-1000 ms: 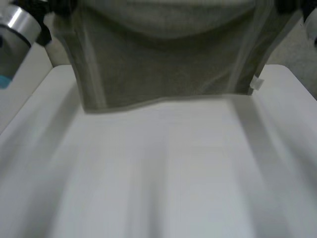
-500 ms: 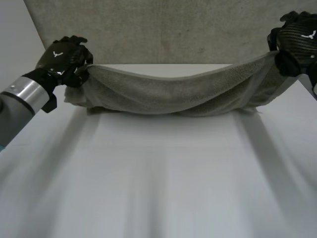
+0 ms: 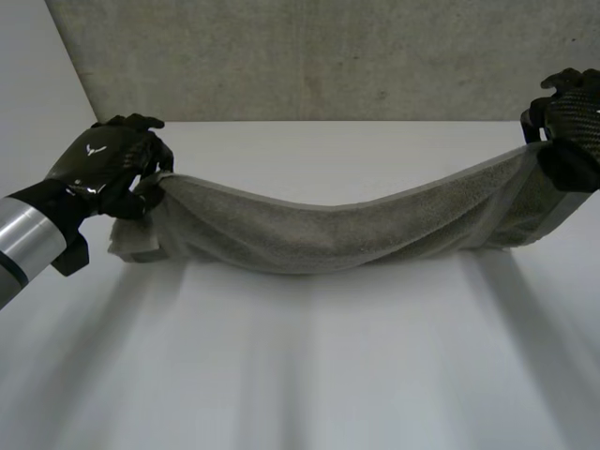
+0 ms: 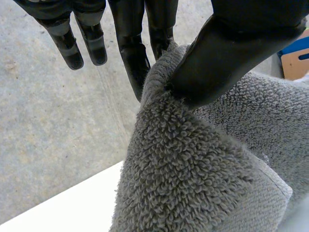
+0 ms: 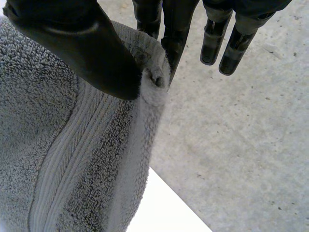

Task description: Fold the towel.

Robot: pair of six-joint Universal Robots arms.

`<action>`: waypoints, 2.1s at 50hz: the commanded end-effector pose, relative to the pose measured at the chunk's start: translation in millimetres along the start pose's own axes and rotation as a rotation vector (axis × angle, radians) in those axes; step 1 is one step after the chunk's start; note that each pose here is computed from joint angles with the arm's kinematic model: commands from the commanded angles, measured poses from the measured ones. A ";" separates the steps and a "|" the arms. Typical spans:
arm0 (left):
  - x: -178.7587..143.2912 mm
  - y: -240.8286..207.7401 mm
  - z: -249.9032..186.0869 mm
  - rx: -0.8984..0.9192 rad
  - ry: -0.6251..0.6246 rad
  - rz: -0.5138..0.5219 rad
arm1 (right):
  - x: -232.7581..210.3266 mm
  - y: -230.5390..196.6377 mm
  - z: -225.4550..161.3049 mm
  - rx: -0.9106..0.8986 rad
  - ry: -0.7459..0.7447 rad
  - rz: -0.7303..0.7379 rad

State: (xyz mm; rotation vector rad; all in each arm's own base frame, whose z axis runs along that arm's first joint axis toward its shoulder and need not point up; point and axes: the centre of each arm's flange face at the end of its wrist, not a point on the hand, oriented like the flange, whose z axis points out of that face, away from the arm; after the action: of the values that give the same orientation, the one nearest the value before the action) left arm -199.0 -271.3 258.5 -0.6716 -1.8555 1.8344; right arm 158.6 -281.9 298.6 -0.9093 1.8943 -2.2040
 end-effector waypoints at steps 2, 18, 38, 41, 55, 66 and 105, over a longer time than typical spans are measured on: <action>10.5 -5.9 -21.4 -0.038 0.019 -0.031 | -3.5 -4.7 -13.1 -0.016 -0.016 0.010; 9.7 -12.3 -39.5 -0.028 0.014 -0.032 | 12.3 0.0 -29.5 -0.048 -0.033 0.012; -10.3 76.0 70.5 -0.196 0.122 -0.012 | -3.8 85.1 40.1 -0.256 -0.120 -0.040; -13.3 87.9 85.0 -0.209 0.088 0.028 | -7.2 94.0 51.8 -0.236 -0.121 -0.048; -28.4 120.3 117.2 -0.220 0.057 0.099 | -17.7 135.0 94.9 -0.207 -0.045 -0.100; -27.8 124.7 130.1 -0.183 0.067 0.126 | -26.1 157.2 115.8 -0.201 -0.033 -0.116; -20.1 66.0 119.0 -0.070 0.016 0.196 | -9.1 91.1 94.4 -0.084 0.071 -0.181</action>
State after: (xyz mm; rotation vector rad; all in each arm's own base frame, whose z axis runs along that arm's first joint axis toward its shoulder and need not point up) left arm -257.9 -391.5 162.7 -0.9137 -1.9472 1.8419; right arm 188.5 -402.5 184.4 -1.0763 2.0629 -2.2433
